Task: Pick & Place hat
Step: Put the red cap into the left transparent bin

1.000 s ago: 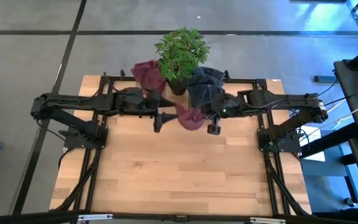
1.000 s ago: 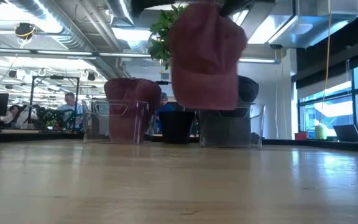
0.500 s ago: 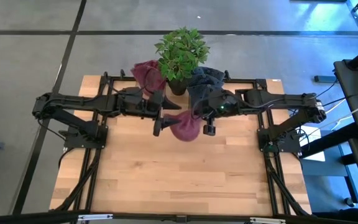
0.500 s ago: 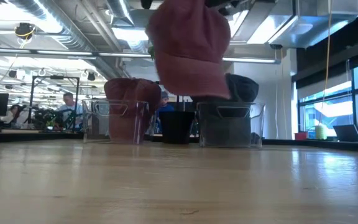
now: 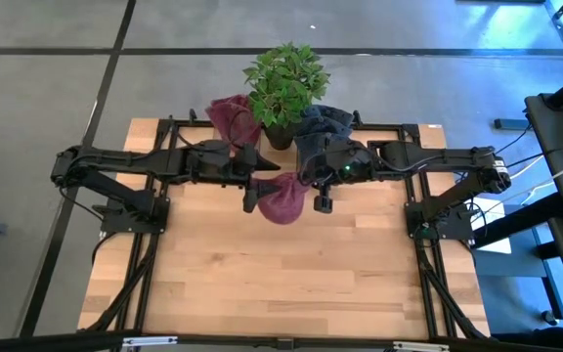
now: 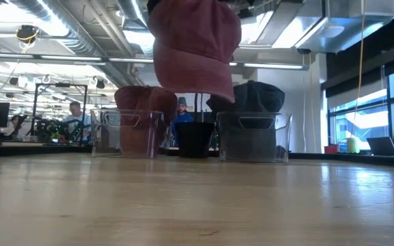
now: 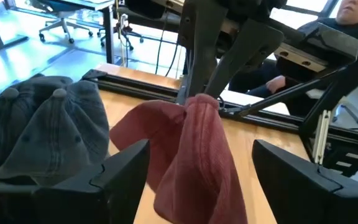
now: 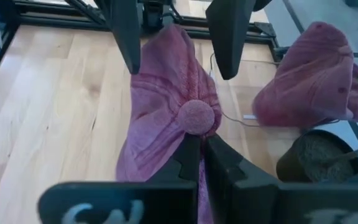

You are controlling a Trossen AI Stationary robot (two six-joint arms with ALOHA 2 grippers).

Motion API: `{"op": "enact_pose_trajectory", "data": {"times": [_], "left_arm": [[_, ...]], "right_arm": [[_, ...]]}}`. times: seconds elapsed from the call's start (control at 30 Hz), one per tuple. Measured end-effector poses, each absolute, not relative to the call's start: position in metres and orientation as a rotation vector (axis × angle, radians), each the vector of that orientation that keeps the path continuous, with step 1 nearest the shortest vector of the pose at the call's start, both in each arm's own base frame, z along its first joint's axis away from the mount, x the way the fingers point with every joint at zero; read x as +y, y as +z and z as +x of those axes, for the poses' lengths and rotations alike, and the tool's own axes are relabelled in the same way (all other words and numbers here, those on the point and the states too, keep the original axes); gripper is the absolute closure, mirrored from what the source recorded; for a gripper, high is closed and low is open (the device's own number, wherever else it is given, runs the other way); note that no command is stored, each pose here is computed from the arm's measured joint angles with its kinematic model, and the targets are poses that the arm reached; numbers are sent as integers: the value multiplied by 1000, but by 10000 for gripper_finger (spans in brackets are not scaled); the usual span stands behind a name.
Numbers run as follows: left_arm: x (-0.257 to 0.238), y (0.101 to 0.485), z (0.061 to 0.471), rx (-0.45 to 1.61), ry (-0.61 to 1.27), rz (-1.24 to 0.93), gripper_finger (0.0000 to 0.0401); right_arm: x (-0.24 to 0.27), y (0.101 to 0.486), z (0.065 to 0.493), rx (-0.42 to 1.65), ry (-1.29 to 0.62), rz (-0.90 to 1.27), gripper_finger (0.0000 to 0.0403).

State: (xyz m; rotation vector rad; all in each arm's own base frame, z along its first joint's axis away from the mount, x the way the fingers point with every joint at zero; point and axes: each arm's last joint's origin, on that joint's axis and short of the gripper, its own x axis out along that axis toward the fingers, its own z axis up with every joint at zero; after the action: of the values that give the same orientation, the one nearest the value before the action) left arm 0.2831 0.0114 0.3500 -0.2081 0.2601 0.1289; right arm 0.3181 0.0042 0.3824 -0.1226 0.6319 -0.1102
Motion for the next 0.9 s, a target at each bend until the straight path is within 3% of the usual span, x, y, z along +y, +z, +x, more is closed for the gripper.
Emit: {"op": "enact_pose_trajectory", "data": {"times": [0.2, 0.67, 0.9], "left_arm": [[12, 350, 283, 261, 132, -208, 174], [25, 350, 282, 272, 113, -163, 390], [39, 359, 263, 277, 73, -160, 396]], "right_arm": [[4, 383, 319, 619, -111, -121, 393], [4, 386, 320, 594, -108, -137, 386], [4, 385, 320, 604, -91, -191, 350]]}}
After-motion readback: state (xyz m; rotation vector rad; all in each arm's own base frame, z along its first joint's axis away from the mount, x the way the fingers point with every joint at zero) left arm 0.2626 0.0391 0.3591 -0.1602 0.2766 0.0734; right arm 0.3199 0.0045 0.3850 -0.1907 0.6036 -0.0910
